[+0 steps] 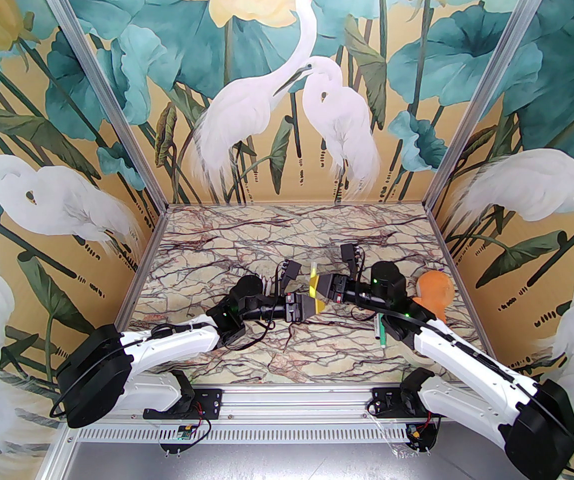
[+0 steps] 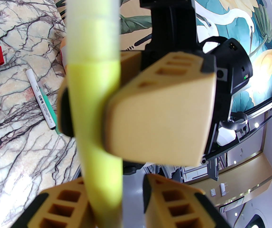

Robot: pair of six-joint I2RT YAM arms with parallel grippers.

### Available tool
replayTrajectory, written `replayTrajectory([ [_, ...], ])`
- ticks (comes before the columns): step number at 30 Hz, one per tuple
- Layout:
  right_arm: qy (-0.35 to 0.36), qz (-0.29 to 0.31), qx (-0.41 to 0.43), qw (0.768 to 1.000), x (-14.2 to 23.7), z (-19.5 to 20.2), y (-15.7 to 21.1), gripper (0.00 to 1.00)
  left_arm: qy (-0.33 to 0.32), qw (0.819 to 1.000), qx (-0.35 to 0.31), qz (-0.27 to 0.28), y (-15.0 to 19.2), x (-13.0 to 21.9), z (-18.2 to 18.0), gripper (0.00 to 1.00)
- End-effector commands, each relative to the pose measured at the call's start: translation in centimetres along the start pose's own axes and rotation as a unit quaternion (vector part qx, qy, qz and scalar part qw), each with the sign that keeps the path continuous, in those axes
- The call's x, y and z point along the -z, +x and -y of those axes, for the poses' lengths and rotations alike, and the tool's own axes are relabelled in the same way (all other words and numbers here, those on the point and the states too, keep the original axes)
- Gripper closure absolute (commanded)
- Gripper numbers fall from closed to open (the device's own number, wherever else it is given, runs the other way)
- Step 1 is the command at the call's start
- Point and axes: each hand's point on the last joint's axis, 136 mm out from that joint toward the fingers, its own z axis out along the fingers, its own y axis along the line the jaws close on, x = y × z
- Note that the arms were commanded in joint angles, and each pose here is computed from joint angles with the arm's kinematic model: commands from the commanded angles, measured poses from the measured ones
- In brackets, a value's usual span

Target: Open the pen caps

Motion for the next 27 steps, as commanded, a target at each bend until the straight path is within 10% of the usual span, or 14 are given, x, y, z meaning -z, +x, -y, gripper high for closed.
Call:
replayTrajectory([
  [1,-0.015,-0.018,-0.006,1.0,-0.4,-0.2,0.8,0.77,0.018,1.0,-0.011,0.003,-0.7,-0.2,0.9,0.67],
  [27,0.071,-0.006,0.014,0.997,0.5,0.8,-0.5,0.57,0.01,0.99,-0.06,-0.131,4.4,-0.1,-0.4,0.87],
])
